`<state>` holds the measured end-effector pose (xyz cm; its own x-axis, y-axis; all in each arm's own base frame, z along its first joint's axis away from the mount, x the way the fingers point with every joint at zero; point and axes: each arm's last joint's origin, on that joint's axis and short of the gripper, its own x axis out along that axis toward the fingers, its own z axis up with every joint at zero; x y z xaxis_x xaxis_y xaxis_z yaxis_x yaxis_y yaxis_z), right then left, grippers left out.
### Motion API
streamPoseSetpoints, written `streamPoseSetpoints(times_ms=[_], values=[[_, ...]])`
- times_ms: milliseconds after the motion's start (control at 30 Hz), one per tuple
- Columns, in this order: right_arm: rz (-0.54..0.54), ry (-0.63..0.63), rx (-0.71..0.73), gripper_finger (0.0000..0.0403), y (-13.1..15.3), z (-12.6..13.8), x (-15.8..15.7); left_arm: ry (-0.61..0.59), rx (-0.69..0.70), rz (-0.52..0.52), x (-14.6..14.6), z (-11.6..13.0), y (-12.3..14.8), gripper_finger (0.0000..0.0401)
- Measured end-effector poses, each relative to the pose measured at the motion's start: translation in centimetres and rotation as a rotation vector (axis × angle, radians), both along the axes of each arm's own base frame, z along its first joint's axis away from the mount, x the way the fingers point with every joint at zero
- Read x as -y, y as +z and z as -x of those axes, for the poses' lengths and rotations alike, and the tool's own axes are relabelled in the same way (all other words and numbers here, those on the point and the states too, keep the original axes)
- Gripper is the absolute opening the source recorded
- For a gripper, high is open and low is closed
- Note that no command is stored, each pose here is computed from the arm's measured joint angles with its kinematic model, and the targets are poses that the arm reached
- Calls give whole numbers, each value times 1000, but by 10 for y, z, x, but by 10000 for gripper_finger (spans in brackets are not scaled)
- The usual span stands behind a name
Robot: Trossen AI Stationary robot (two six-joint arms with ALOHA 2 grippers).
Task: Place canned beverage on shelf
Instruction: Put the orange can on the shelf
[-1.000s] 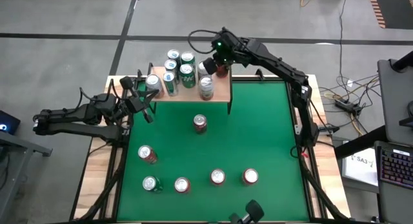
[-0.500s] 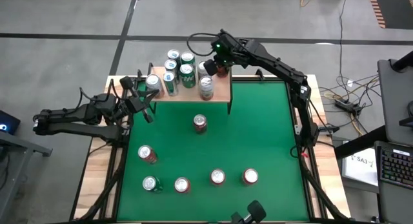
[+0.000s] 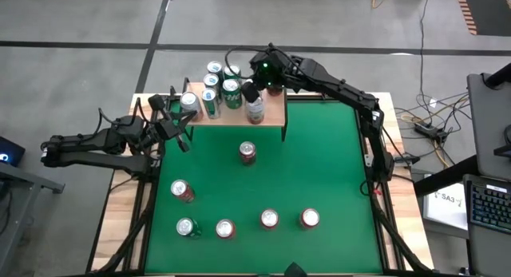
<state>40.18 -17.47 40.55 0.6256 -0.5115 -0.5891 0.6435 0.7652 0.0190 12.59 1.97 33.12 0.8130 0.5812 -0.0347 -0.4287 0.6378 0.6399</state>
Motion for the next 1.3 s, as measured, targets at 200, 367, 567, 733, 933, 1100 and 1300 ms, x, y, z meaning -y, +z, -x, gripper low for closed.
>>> streamPoseSetpoints(times_ms=[200, 367, 567, 733, 933, 1100, 1300], values=[[-3, 9, -23, 9, -11, -5, -1, 0, 0, 0, 0, 0, 0, 0], [-3, 14, -41, 9, -25, -10, 1, 0, 0, 0, 0, 0, 0, 0], [-5, 11, -48, 9, -28, -10, 2, 0, -3, 0, 0, 0, 0, 0], [15, -26, -68, 9, -33, -12, 6, 0, -4, 0, 0, 0, 0, 0], [30, -52, -80, 9, -35, -13, 9, 0, -9, 0, 0, 0, -1, 0], [42, -77, -92, 9, -36, -11, 11, 1, -8, 0, 0, 0, -1, 0], [48, -98, -101, 9, -36, -9, 16, 1, -9, 0, 0, 0, -1, 0]])
